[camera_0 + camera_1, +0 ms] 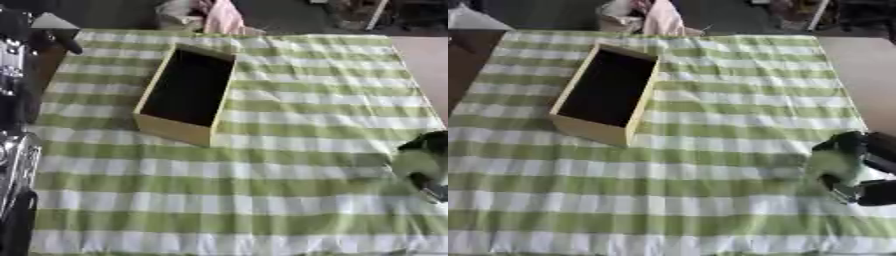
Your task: Pick up objects on the table and place them in the box.
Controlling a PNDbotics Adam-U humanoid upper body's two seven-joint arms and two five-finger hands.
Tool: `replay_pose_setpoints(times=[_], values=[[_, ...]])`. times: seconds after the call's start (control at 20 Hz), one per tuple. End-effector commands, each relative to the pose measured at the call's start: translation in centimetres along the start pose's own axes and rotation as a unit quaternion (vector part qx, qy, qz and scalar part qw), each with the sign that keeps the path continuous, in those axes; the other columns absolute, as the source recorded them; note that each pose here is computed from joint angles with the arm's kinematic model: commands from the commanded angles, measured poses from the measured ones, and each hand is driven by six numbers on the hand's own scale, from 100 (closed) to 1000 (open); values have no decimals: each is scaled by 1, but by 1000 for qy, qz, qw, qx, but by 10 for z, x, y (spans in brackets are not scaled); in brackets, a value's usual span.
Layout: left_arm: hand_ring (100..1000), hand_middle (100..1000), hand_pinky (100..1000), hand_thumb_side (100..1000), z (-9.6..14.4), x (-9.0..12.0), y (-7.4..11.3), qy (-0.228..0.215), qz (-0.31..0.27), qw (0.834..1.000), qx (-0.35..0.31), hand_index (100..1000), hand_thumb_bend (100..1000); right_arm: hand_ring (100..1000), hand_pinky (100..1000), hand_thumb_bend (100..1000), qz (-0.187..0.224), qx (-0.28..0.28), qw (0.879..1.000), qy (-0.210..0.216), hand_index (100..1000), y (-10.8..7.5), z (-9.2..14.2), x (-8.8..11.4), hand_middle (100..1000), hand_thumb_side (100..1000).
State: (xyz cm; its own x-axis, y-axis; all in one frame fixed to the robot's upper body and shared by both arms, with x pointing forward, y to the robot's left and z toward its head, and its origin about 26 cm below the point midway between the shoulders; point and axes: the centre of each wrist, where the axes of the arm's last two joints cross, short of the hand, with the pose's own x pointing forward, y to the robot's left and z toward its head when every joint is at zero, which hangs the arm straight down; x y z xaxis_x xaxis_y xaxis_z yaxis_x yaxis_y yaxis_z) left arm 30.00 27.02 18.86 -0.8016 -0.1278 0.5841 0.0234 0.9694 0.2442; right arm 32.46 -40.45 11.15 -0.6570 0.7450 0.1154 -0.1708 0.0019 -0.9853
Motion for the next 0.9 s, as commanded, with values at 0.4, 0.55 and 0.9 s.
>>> replay_pose_setpoints(times=[0.4,0.55,0.9], values=[[821,748,461,725,-3,6,1,-12,-3,1000,-4,727,100,628,541,100,65,-25,998,-6,840,-58,-11,-8,648,549],[821,748,461,725,-4,6,1,-13,-3,1000,-4,727,100,626,536,100,69,-29,997,-19,839,-71,-22,-7,648,552],[823,749,460,725,-4,6,0,-13,-1,1000,-7,727,100,635,559,100,81,-33,995,-43,844,-99,-56,-3,656,547]])
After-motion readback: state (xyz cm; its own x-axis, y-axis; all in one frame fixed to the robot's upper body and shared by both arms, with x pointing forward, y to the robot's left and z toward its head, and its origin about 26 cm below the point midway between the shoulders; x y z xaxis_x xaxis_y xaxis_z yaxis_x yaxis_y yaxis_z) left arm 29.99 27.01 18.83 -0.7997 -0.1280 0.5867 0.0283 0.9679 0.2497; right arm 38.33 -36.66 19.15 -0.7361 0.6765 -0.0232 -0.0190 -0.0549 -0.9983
